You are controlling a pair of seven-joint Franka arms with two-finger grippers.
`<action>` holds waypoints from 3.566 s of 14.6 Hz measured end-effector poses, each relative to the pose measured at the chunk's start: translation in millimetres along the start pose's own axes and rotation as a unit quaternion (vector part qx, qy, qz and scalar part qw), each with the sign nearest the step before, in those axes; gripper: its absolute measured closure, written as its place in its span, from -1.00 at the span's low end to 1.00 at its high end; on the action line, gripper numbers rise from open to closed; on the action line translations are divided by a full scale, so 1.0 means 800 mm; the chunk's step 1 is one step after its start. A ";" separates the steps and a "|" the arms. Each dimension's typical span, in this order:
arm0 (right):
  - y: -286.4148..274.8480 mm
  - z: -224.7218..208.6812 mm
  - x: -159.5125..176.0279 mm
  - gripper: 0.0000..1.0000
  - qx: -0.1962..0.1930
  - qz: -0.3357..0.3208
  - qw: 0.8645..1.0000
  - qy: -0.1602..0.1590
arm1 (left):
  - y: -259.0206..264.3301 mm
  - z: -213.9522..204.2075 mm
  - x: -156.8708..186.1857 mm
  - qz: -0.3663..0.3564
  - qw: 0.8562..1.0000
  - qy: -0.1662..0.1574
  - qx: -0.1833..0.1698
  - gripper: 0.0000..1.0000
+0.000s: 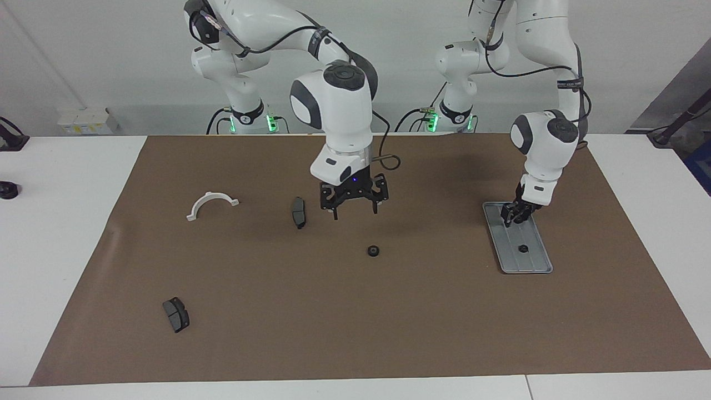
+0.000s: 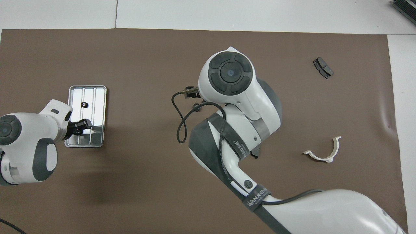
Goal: Place bearing gear from tray to pile
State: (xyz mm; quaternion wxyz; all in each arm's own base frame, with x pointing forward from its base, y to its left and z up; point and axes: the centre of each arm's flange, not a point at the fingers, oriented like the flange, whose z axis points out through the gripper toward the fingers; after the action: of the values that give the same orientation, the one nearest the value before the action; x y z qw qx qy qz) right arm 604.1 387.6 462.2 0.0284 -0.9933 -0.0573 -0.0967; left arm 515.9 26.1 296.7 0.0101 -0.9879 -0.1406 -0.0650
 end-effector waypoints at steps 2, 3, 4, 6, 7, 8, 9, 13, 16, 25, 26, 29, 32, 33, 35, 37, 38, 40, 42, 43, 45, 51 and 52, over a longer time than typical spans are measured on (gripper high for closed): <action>-0.021 0.046 -0.004 -1.00 -0.006 0.000 1.000 0.003 | 0.001 -0.004 0.001 0.001 1.000 0.003 -0.001 0.03; -0.030 0.072 -0.007 -1.00 -0.011 0.004 1.000 0.007 | 0.000 -0.003 0.001 0.000 1.000 0.003 -0.001 0.04; -0.039 0.098 -0.011 -1.00 -0.018 0.006 1.000 0.010 | 0.000 -0.004 0.001 0.000 1.000 0.003 -0.001 0.15; -0.049 0.140 -0.016 -1.00 -0.017 0.014 1.000 0.013 | 0.000 -0.005 0.001 0.000 1.000 0.004 -0.001 0.30; -0.051 0.152 -0.014 -1.00 -0.009 0.023 1.000 0.019 | 0.000 -0.005 0.002 0.000 1.000 0.002 0.000 0.30; -0.050 0.160 -0.013 -1.00 -0.003 0.032 0.999 0.024 | 0.000 -0.008 0.005 -0.001 1.000 -0.005 0.002 0.30; -0.047 0.168 -0.012 -1.00 -0.003 0.041 0.999 0.025 | 0.001 -0.016 0.011 -0.001 1.000 -0.013 0.005 0.30; -0.041 0.194 -0.027 -1.00 -0.011 0.044 0.999 0.009 | 0.015 -0.089 0.058 0.000 0.999 -0.037 0.016 0.30; -0.040 0.207 -0.038 -1.00 -0.015 0.041 0.999 0.000 | 0.040 -0.150 0.079 0.008 0.999 -0.048 0.020 0.30; -0.040 0.218 -0.053 -0.37 -0.022 0.035 0.999 -0.012 | 0.081 -0.226 0.090 0.009 0.998 -0.067 0.000 0.30; -0.040 0.215 -0.053 -0.29 -0.022 0.035 0.999 -0.011 | 0.083 -0.226 0.089 0.009 0.998 -0.067 0.000 0.30; -0.043 0.213 -0.054 -0.14 -0.020 0.034 0.999 -0.009 | 0.084 -0.226 0.089 0.009 0.998 -0.067 -0.001 0.30; -0.045 0.213 -0.056 0.10 -0.016 0.032 0.999 -0.006 | 0.084 -0.226 0.089 0.009 0.998 -0.068 -0.001 0.30; -0.045 0.213 -0.056 0.17 -0.016 0.032 0.999 -0.006 | 0.084 -0.226 0.089 0.009 0.998 -0.068 -0.001 0.30; -0.045 0.213 -0.056 0.29 -0.016 0.032 0.999 -0.005 | 0.084 -0.226 0.089 0.009 0.998 -0.068 -0.001 0.30; -0.045 0.212 -0.056 0.30 -0.016 0.032 0.999 -0.005 | 0.084 -0.226 0.089 0.009 0.998 -0.068 -0.001 0.30; -0.045 0.212 -0.056 0.30 -0.016 0.031 0.999 -0.005 | 0.084 -0.226 0.089 0.009 0.998 -0.068 -0.001 0.30; -0.045 0.211 -0.056 0.30 -0.016 0.032 0.999 -0.005 | 0.084 -0.226 0.089 0.008 0.998 -0.068 -0.001 0.30; -0.039 0.203 -0.047 0.30 -0.015 0.037 0.999 0.002 | 0.090 -0.227 0.087 0.000 0.998 -0.068 -0.002 0.30; -0.030 0.195 -0.037 0.30 -0.016 0.044 0.999 0.007 | 0.098 -0.228 0.085 -0.011 0.998 -0.067 -0.002 0.30; 0.014 0.182 -0.009 0.30 -0.030 0.054 0.998 0.005 | 0.125 -0.230 0.075 -0.031 0.997 -0.065 -0.004 0.30; 0.267 0.140 0.064 0.30 -0.074 0.032 0.996 -0.035 | 0.334 -0.205 -0.043 -0.134 0.987 -0.009 -0.086 0.30; 0.305 0.143 0.066 0.30 -0.079 0.039 0.995 -0.044 | 0.361 -0.202 -0.064 -0.154 0.983 -0.002 -0.104 0.30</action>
State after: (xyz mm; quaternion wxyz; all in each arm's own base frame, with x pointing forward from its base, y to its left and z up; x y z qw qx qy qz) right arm 706.1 158.9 349.7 -0.0490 -0.9971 -0.0114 -0.0564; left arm 527.5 -271.3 450.1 -0.1035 -0.9502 -0.2832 -0.0783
